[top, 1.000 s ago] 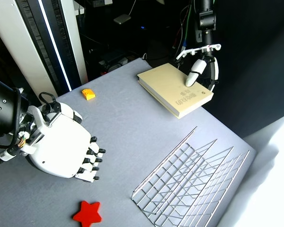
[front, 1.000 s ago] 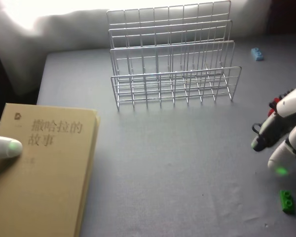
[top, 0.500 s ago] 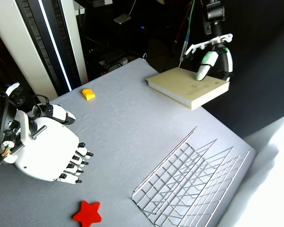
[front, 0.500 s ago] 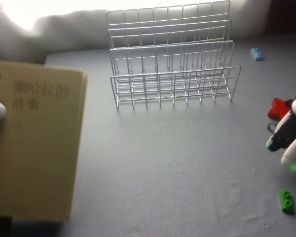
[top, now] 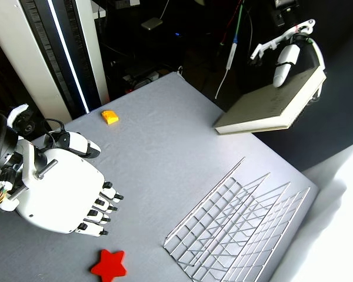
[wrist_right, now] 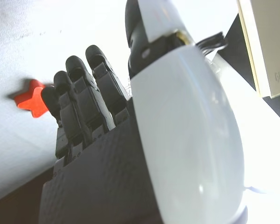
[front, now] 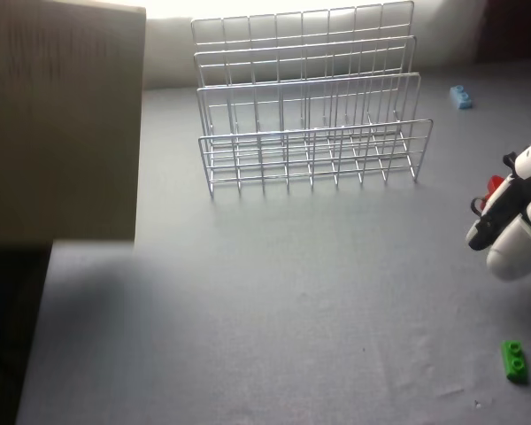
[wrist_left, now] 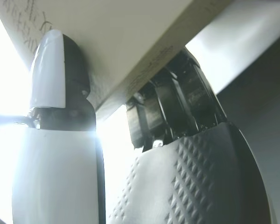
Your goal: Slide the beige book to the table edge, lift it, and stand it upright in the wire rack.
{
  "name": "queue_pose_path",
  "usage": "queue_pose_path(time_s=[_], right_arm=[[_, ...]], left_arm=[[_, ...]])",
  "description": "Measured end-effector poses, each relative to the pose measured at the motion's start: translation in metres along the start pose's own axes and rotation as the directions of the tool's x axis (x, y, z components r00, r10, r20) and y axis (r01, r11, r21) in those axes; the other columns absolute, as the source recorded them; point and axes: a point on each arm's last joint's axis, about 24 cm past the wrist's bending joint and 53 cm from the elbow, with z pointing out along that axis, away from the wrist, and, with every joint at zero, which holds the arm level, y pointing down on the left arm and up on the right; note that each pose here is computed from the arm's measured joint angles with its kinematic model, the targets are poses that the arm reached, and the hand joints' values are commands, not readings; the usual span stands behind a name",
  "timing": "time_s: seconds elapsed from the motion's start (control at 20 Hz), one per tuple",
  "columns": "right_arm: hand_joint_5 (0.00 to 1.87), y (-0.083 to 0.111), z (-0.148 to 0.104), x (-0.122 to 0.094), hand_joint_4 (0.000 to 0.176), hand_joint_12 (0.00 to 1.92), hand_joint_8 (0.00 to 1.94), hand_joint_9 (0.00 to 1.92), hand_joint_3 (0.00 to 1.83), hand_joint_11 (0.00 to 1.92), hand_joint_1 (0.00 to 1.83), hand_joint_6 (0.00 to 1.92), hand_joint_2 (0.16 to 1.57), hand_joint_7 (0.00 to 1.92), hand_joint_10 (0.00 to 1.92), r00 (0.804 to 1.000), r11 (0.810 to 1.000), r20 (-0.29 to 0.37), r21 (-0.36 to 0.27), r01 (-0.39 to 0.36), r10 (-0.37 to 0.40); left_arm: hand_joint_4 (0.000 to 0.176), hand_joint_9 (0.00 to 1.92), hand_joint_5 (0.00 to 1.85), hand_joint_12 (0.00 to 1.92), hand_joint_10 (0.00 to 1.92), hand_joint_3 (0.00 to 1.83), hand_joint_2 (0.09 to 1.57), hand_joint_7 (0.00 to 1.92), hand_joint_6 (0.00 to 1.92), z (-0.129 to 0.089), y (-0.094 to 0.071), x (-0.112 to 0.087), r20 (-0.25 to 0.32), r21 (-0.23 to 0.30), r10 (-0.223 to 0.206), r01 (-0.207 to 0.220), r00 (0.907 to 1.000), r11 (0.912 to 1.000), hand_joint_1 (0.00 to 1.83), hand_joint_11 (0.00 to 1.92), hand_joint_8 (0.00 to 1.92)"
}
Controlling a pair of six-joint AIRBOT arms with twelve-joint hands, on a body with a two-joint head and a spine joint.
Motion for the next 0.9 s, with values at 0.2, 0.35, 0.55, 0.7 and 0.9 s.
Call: queue_pose_path(time_s=[0.2, 0.35, 0.55, 0.7, 0.9], right_arm=[[0.28, -0.083, -0.05, 0.115, 0.0, 0.86, 0.0, 0.32, 0.0, 0.0, 0.25, 0.0, 1.18, 0.31, 0.0, 0.881, 0.916, -0.459, 0.392, 0.084, 0.116], [0.26, -0.094, -0.068, 0.124, 0.0, 0.87, 0.0, 0.31, 0.0, 0.0, 0.21, 0.0, 1.19, 0.3, 0.0, 0.851, 0.886, -0.492, 0.458, 0.074, 0.184], [0.28, -0.093, -0.05, 0.132, 0.0, 0.89, 0.0, 0.31, 0.0, 0.0, 0.22, 0.0, 1.2, 0.31, 0.0, 0.847, 0.888, -0.516, 0.441, 0.133, 0.129], [0.28, -0.097, -0.058, 0.126, 0.0, 0.88, 0.0, 0.3, 0.0, 0.0, 0.24, 0.0, 1.19, 0.3, 0.0, 0.851, 0.885, -0.498, 0.457, 0.091, 0.169], [0.28, -0.065, -0.014, 0.069, 0.0, 0.86, 0.01, 0.31, 0.0, 0.0, 0.21, 0.0, 1.2, 0.32, 0.01, 0.953, 0.963, -0.296, 0.269, 0.018, 0.065]], left_arm=[[0.0, 0.72, 0.71, 1.64, 1.31, 0.0, 1.22, 0.6, 1.32, 0.001, -0.053, 0.017, -0.058, 0.153, 0.088, -0.079, 0.9944, 0.9852, 1.47, 0.69, 1.35], [0.0, 0.71, 0.72, 1.63, 1.31, 0.0, 1.21, 0.61, 1.32, -0.003, -0.067, 0.02, -0.077, 0.174, 0.145, -0.13, 0.9864, 0.9761, 1.47, 0.69, 1.35], [0.0, 0.73, 0.74, 1.63, 1.29, 0.0, 1.21, 0.61, 1.31, -0.001, -0.071, 0.048, -0.163, 0.223, 0.138, -0.1, 0.9768, 0.9696, 1.47, 0.68, 1.32], [0.0, 0.69, 0.71, 1.68, 1.36, 0.0, 1.23, 0.59, 1.32, -0.001, -0.075, 0.046, -0.156, 0.229, 0.127, -0.09, 0.9796, 0.9692, 1.47, 0.63, 1.38], [0.0, 0.72, 0.71, 1.65, 1.3, 0.0, 1.22, 0.62, 1.33, 0.0, -0.072, 0.058, -0.185, 0.228, 0.117, -0.073, 0.9758, 0.9709, 1.48, 0.67, 1.34]])
